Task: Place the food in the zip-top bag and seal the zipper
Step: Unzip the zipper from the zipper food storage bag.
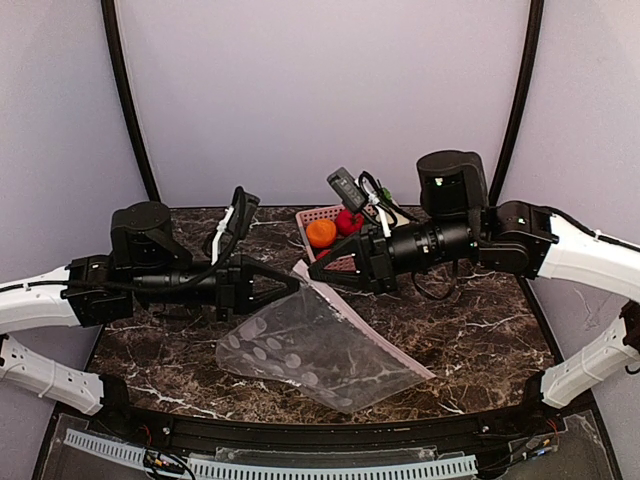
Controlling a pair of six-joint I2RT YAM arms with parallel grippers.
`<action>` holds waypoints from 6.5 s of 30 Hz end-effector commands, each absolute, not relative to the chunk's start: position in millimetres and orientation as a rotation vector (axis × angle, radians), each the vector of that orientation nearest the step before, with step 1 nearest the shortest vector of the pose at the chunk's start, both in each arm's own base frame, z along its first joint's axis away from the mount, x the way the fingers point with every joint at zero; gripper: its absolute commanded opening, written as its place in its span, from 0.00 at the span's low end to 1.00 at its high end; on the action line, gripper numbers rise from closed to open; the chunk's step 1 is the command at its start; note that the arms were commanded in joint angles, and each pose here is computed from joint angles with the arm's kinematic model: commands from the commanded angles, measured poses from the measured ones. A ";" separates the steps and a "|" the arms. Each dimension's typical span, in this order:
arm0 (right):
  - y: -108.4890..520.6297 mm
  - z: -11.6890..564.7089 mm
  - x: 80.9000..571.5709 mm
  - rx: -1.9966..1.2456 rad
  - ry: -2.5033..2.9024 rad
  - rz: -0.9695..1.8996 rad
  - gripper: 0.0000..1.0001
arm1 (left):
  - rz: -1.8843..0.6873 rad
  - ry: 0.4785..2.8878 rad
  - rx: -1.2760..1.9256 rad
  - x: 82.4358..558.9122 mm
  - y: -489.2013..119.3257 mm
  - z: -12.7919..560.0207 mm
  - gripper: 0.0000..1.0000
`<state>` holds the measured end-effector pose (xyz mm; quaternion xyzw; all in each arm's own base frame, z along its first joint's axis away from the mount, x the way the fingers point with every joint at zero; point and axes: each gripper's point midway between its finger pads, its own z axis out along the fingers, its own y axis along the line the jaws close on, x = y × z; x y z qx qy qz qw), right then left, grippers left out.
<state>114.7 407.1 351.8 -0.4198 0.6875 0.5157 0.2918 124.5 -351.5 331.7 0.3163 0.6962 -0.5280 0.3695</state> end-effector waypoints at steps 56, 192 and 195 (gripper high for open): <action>389.8 320.6 124.9 -1.031 1.934 1.299 0.00 | -1.153 1.960 0.414 203.2 -278.0 314.5 0.01; 409.3 301.5 173.6 -1.036 2.021 0.973 0.29 | -1.374 1.891 0.873 177.4 -301.7 328.8 0.01; 411.4 298.3 174.8 -1.045 2.026 0.967 0.27 | -1.373 1.895 0.872 177.8 -302.0 327.9 0.01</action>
